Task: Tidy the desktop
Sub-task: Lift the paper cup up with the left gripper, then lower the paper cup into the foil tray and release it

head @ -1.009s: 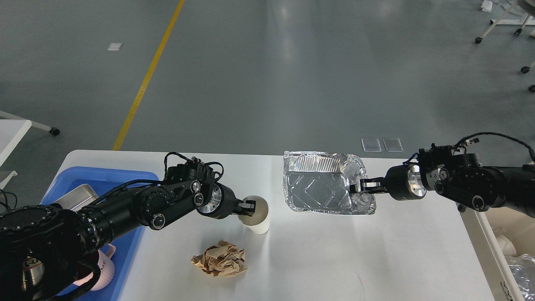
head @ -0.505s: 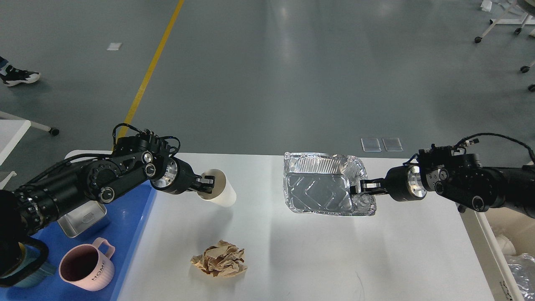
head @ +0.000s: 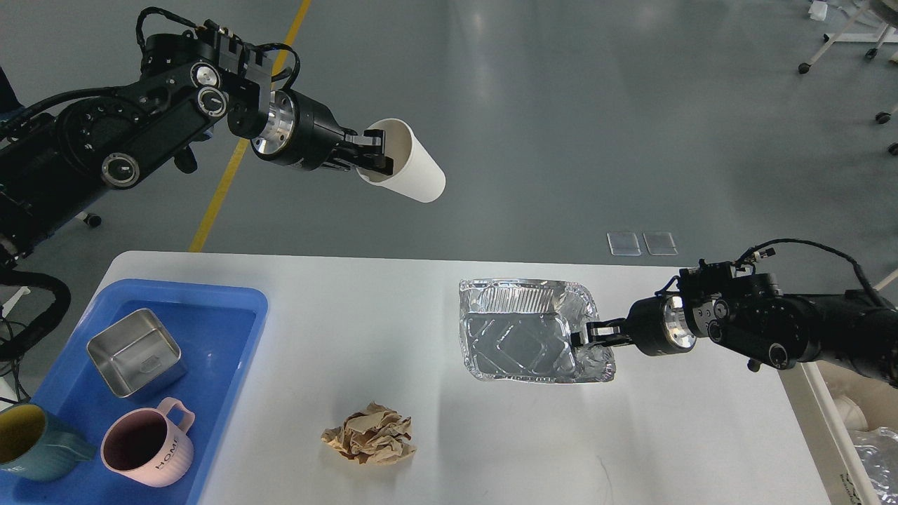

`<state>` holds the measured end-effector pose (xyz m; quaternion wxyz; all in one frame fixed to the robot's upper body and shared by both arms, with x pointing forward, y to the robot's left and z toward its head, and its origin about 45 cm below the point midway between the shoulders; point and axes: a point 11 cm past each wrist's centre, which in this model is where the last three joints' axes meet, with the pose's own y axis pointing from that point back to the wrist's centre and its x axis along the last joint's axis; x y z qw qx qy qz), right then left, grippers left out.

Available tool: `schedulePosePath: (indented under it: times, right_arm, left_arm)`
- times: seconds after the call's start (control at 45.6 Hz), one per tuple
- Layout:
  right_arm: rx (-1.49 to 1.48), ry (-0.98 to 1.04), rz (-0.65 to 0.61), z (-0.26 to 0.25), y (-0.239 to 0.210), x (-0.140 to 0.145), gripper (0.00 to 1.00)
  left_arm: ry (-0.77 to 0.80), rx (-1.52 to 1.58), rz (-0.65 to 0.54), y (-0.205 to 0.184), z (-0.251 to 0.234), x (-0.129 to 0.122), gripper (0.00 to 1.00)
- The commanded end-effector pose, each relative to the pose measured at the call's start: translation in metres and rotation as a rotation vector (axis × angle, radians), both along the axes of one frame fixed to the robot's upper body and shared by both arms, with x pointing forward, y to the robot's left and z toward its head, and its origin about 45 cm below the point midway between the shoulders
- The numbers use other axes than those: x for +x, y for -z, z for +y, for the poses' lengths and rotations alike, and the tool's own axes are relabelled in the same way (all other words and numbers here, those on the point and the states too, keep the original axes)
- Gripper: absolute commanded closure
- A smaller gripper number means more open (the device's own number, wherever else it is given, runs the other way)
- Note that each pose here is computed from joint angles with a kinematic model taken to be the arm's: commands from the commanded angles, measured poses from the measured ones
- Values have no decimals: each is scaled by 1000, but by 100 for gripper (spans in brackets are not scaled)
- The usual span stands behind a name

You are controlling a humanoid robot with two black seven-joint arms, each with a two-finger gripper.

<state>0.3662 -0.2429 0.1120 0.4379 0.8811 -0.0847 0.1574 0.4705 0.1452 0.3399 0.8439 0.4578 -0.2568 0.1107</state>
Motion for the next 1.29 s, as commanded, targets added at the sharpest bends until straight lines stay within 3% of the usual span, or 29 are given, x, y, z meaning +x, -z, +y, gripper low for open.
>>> schedulePosePath:
  times: [0.0, 0.68, 1.031, 1.272]
  right_arm:
    - [2, 2, 4, -1, 1, -2, 100]
    - [12, -30, 26, 14, 2, -4, 100]
    - [21, -47, 29, 24, 4, -5, 100]
    - [23, -50, 26, 25, 2, -4, 100]
  left_arm:
    - [43, -1, 18, 4, -20, -5, 100]
    - [179, 14, 103, 60, -136, -39, 100]
    - [191, 93, 153, 125, -151, -65, 100]
    - [193, 93, 170, 141, -159, -75, 100]
